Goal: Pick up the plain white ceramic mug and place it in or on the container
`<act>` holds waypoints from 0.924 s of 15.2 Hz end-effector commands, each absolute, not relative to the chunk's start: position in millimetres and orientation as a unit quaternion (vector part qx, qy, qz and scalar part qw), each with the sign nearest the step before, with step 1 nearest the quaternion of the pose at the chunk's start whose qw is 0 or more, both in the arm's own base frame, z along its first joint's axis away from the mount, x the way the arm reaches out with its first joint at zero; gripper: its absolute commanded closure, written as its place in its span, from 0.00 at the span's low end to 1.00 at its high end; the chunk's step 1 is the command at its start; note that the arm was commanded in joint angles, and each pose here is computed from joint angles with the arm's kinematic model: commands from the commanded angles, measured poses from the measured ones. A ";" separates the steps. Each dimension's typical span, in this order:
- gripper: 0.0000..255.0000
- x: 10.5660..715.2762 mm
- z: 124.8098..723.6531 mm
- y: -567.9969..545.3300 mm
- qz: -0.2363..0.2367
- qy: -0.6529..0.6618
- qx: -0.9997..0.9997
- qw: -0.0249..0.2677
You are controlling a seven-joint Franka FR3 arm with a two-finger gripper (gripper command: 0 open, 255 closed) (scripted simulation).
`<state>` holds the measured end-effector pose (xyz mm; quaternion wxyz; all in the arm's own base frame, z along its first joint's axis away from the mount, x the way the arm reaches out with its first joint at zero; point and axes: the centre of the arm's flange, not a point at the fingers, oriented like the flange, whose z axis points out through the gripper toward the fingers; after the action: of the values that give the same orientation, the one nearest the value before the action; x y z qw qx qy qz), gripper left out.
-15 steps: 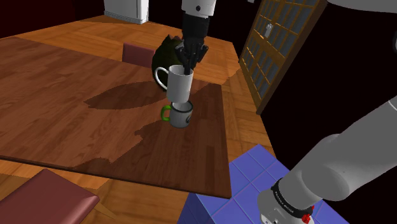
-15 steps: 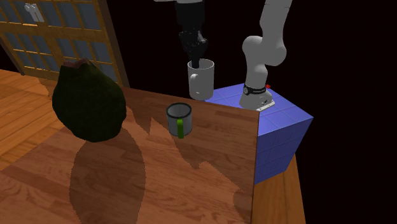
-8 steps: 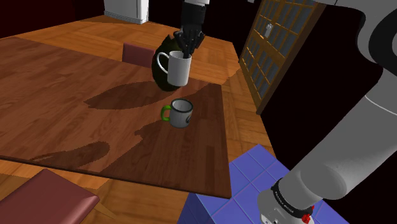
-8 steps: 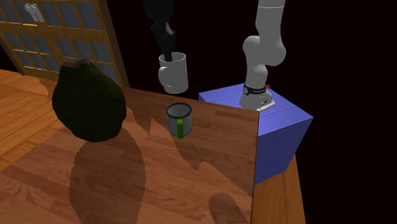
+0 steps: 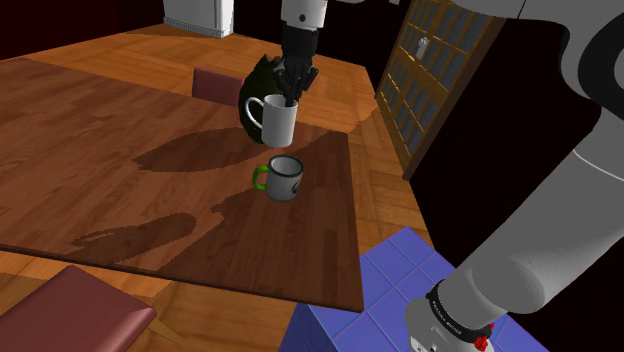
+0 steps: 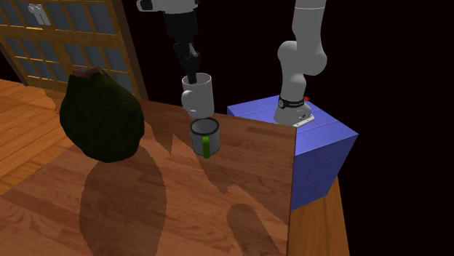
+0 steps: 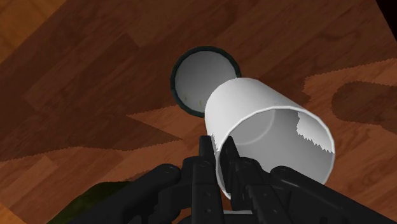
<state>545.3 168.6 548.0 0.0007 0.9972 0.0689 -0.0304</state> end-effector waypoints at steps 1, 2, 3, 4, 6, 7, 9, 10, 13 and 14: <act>1.00 545.3 536.4 168.9 -0.030 0.069 0.997 0.001; 1.00 545.3 531.2 168.9 -0.030 0.069 0.997 0.001; 1.00 545.3 525.9 168.9 -0.030 0.069 0.997 0.001; 1.00 545.3 520.6 168.9 -0.030 0.069 0.997 0.001; 1.00 545.3 510.1 168.9 -0.030 0.069 0.997 0.001; 1.00 545.3 504.8 168.9 -0.030 0.069 0.997 0.001; 1.00 545.3 494.2 168.9 -0.030 0.069 0.997 0.001; 1.00 545.3 488.9 168.9 -0.030 0.069 0.997 0.001; 1.00 545.3 472.7 168.9 -0.030 0.069 0.997 0.001; 1.00 545.2 472.7 168.9 -0.030 0.069 0.997 0.001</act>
<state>544.5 168.6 475.5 0.0006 0.9972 0.0690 -0.0304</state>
